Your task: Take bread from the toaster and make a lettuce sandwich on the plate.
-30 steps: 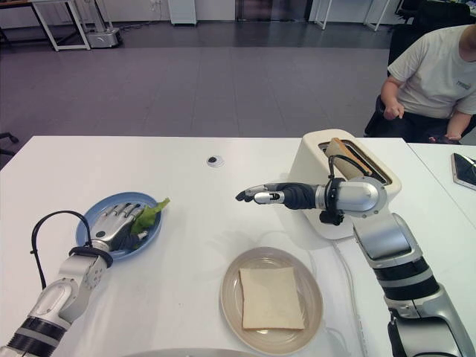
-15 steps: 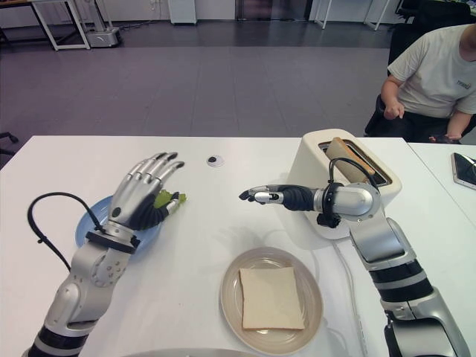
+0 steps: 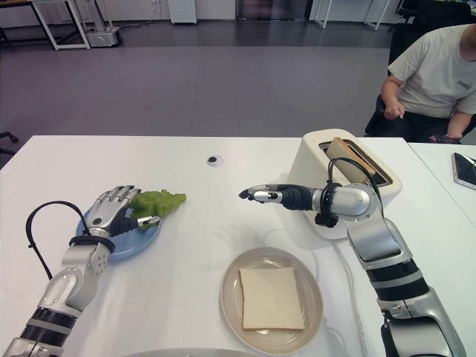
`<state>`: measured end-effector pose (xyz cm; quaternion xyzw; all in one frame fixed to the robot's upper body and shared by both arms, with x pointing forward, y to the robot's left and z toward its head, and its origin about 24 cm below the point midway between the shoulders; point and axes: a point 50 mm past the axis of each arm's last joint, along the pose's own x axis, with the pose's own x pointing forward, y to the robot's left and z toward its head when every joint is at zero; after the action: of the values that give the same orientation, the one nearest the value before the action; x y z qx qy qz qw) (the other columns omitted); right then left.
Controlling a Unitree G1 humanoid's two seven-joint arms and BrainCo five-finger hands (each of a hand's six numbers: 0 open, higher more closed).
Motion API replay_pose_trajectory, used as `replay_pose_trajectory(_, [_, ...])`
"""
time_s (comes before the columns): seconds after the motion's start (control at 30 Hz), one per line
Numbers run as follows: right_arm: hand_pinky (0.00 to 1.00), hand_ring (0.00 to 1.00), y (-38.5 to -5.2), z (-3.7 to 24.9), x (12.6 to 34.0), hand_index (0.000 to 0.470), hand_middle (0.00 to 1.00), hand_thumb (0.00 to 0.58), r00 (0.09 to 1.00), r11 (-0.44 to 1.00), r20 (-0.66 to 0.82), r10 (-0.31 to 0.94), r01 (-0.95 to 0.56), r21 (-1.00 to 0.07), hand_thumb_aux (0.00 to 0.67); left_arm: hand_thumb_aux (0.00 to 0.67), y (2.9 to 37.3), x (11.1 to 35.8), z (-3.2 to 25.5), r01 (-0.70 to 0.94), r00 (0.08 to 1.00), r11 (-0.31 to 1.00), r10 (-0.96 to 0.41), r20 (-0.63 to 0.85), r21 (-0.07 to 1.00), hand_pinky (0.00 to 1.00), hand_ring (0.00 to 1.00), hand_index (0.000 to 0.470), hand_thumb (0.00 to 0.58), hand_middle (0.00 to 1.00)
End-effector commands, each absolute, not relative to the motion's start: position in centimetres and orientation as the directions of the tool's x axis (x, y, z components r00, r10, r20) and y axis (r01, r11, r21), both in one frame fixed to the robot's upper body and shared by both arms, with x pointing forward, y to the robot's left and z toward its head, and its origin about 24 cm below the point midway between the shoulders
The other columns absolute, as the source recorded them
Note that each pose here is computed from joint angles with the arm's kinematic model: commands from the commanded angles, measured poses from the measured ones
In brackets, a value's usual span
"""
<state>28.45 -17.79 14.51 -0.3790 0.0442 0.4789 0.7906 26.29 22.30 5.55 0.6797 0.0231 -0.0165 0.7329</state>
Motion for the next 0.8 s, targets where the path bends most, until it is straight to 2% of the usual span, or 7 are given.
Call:
replay_pose_trajectory(0.03, [0.00, 0.00, -17.5, 14.3, 28.6, 0.000, 0.00, 0.000, 0.528, 0.234, -0.445, 0.723, -0.794, -0.561, 0.000, 0.000, 22.1, 26.5, 4.6, 0.089, 0.996, 0.079, 0.016, -0.090, 0.993, 0.00, 0.00, 0.000, 0.000, 0.00])
replay_pose_trajectory(0.17, [0.00, 0.00, -17.6, 14.1, 28.4, 0.000, 0.00, 0.000, 0.526, 0.235, -0.447, 0.724, -0.797, -0.557, 0.000, 0.000, 22.4, 27.2, 4.1, 0.089, 0.996, 0.052, 0.025, -0.090, 0.995, 0.00, 0.00, 0.000, 0.000, 0.00])
replay_pose_trajectory(0.2, [0.00, 0.00, -17.5, 14.1, 28.4, 0.000, 0.00, 0.000, 0.524, 0.234, -0.446, 0.725, -0.797, -0.557, 0.000, 0.160, 22.4, 27.4, 3.9, 0.091, 0.995, 0.047, 0.023, -0.092, 0.995, 0.00, 0.00, 0.112, 0.244, 0.00])
replay_pose_trajectory(0.23, [0.00, 0.00, -17.5, 14.1, 28.4, 0.000, 0.00, 0.000, 0.523, 0.232, -0.446, 0.727, -0.798, -0.556, 0.000, 0.670, 22.3, 27.4, 3.8, 0.094, 0.995, 0.045, 0.020, -0.095, 0.995, 0.00, 0.00, 0.470, 0.580, 0.00])
replay_pose_trajectory(0.63, [0.00, 0.00, -17.5, 13.3, 28.4, 0.000, 0.00, 0.000, 0.537, 0.241, -0.457, 0.709, -0.794, -0.559, 0.000, 0.670, 20.8, 27.7, 4.8, 0.032, 0.999, 0.094, -0.037, -0.029, 0.995, 0.00, 0.00, 0.470, 0.580, 0.00])
replay_pose_trajectory(0.73, [0.00, 0.00, -17.5, 13.3, 28.5, 0.000, 0.00, 0.000, 0.537, 0.239, -0.458, 0.708, -0.793, -0.560, 0.000, 0.670, 20.3, 27.6, 7.1, -0.078, 0.995, 0.226, -0.037, 0.089, 0.971, 0.00, 0.00, 0.470, 0.580, 0.00])
replay_pose_trajectory(0.8, [0.00, 0.00, -17.5, 13.2, 28.6, 0.000, 0.00, 0.000, 0.539, 0.240, -0.460, 0.706, -0.792, -0.561, 0.000, 0.670, 19.5, 27.3, 10.2, -0.180, 0.977, 0.319, -0.048, 0.206, 0.931, 0.00, 0.00, 0.470, 0.580, 0.00])
